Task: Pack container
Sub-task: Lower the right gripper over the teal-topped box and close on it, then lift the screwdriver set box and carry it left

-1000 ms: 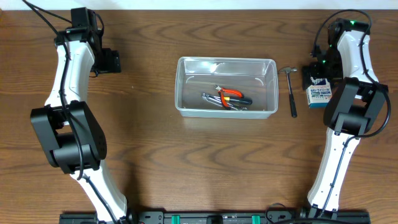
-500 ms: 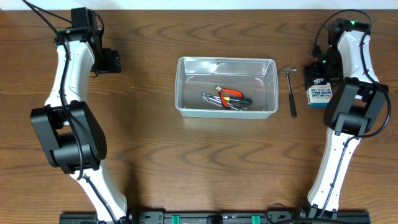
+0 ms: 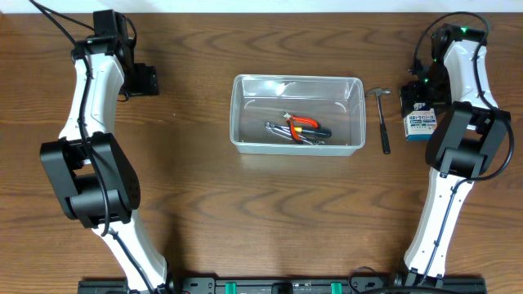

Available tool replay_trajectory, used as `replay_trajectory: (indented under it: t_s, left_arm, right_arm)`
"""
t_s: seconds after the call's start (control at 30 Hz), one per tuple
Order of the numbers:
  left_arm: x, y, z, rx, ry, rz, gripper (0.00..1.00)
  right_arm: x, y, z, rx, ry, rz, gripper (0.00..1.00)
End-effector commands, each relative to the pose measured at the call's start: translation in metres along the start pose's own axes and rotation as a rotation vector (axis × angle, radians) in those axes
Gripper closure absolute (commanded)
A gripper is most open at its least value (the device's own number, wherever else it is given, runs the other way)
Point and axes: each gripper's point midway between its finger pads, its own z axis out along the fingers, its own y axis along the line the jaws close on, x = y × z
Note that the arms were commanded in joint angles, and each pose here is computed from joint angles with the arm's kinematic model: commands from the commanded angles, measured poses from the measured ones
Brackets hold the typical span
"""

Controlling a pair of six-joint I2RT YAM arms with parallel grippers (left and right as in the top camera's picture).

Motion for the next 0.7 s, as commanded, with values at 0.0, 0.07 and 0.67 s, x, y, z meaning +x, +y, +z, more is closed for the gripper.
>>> replay_trajectory:
  t_s: [0.0,0.07,0.67]
  left_arm:
    - [0.005,0.001,0.008,-0.015,0.025,0.003,0.02]
    - [0.005,0.001,0.008,-0.015,0.025,0.003,0.02]
    - [0.005,0.001,0.008,-0.015,0.025,0.003,0.02]
  right_arm:
    - [-0.003,0.006,0.011,-0.038,0.005,0.023,0.25]
    - [-0.004,0.006,0.007,-0.037,-0.003,0.023,0.25]
    - [-0.024,0.016,-0.076,-0.048,-0.171,0.017,0.36]
